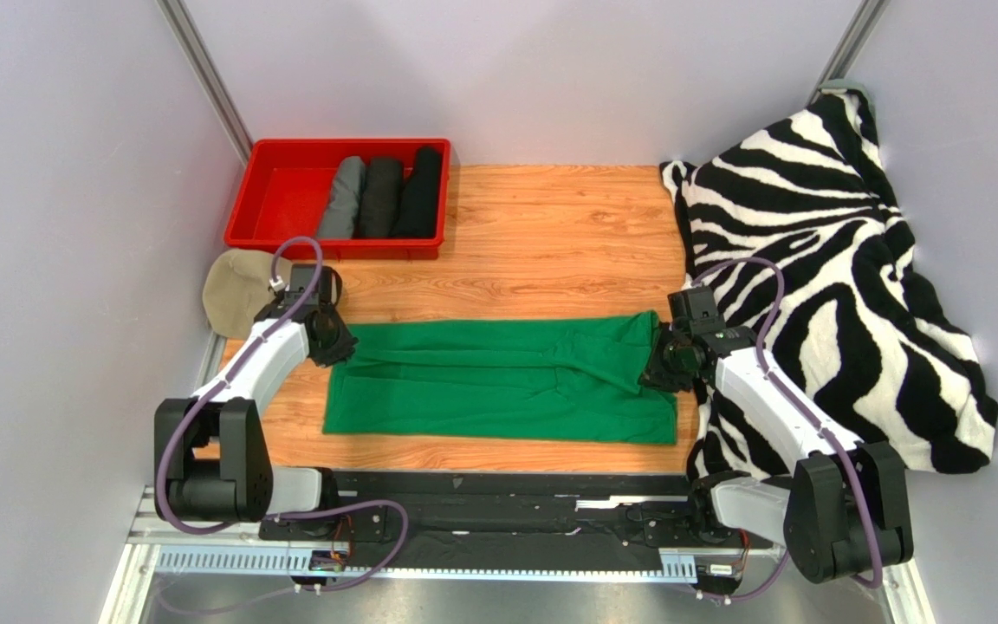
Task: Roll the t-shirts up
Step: Fold the T-shirt at the center of the board.
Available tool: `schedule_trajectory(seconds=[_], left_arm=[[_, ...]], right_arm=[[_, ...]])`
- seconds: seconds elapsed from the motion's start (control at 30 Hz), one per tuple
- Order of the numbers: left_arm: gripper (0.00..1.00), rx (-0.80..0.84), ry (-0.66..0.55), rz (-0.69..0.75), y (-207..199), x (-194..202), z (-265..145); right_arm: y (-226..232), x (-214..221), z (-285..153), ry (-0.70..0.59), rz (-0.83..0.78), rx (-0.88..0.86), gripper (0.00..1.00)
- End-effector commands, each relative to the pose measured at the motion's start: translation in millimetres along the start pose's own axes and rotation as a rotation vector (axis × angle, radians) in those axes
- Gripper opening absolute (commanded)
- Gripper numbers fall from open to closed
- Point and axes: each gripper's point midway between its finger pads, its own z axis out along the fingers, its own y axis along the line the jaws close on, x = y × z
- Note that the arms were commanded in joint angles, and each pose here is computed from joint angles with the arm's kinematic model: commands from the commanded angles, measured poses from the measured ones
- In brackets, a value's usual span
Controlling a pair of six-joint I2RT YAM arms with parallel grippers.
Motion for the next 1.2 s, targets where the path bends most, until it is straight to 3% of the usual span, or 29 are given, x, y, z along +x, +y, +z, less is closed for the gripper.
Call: schedule_trajectory(seconds=[0.0,0.03,0.13,0.33,0.53,0.73,0.77,0.9,1.0,1.17], left_arm=[[0.34,0.090,-0.110,-0.053,-11,-20,-29],[0.43,0.103,-0.131,-0.050,-13,-24,-35],[0.45,0.160,-0.160,-0.013,-23,-34,-54],[0.34,0.197,-0.104,0.025,-45,-20,-47],[0.20,0.154,-0.061,-0.007,-49,-18,-23],[0.08,0.097,-0.001,-0.033,-41,-4,-7],[0.08,0.082,0.009,-0.037,-35,3,-4],[0.32,0.056,-0.042,-0.071,-22,3,-16],[0.41,0.032,-0.045,-0.112,-16,5,-25],[0.45,0.003,-0.037,-0.197,-11,6,-31]], right_arm=[[10,-2,-5,-0.042,-0.004,-0.072,0.31],[9,-2,-8,-0.048,-0.005,-0.064,0.41],[7,-15,-24,-0.118,-0.035,-0.039,0.50],[68,-40,-38,-0.209,-0.168,-0.101,0.50],[147,-47,-13,-0.211,-0.312,-0.185,0.45],[182,-38,25,-0.137,-0.428,-0.133,0.42],[183,-36,27,-0.127,-0.439,-0.113,0.42],[176,-31,28,-0.139,-0.440,-0.075,0.42],[165,-29,22,-0.143,-0.418,-0.050,0.42],[144,-30,2,-0.188,-0.388,-0.025,0.42]])
